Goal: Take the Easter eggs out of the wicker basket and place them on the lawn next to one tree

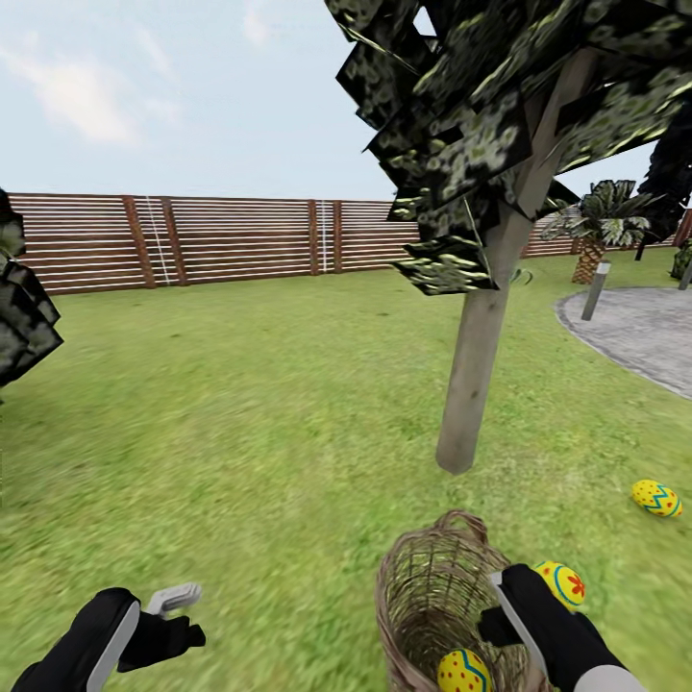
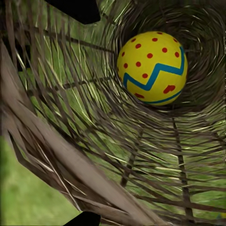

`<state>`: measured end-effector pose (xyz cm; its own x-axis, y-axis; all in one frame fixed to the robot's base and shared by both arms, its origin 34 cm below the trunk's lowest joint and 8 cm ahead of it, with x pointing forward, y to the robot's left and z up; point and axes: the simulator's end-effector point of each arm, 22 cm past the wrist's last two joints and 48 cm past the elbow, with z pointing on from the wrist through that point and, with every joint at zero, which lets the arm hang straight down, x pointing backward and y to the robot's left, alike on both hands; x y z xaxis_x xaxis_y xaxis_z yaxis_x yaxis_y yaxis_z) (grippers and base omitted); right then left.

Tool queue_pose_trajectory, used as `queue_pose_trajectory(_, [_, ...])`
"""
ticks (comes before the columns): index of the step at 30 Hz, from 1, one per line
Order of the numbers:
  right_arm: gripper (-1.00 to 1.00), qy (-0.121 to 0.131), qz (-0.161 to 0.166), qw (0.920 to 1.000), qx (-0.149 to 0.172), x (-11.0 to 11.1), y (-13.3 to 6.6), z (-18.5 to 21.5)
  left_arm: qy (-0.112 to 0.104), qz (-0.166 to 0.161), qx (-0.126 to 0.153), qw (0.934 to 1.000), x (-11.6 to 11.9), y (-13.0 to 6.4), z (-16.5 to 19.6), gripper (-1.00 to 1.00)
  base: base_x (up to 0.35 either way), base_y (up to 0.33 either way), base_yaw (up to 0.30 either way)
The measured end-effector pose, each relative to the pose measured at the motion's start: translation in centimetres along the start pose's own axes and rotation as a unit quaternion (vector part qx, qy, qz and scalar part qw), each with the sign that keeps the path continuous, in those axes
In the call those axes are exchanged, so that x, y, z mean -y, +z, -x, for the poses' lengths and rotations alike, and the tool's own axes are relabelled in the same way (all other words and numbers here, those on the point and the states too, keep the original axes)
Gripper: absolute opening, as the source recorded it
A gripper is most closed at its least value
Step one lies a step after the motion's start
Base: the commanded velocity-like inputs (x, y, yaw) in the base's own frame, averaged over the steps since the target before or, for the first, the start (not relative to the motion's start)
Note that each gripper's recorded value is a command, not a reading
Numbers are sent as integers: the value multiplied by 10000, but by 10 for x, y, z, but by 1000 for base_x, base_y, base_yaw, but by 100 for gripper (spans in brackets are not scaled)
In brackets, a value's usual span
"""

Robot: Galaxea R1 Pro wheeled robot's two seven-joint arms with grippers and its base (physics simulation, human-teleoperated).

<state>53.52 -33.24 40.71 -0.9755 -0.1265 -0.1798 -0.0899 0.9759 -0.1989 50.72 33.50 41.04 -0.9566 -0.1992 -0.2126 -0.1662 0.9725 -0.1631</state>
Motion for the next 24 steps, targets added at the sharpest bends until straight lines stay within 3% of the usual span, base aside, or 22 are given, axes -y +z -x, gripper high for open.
queue_pose_trajectory(6, [100,56,-102,9999,-10,17,1,-2,-5,7,-3,10000,-1,0,0,100,0,178,0])
queue_pose_trajectory(12, [100,60,-92,9999,-14,16,1,-2,-14,9,6,10000,-2,-1,1,100,-32,272,0])
queue_pose_trajectory(24, [100,67,-102,9999,-19,18,1,-2,-11,-10,-5,10000,1,1,-1,100,-2,21,0])
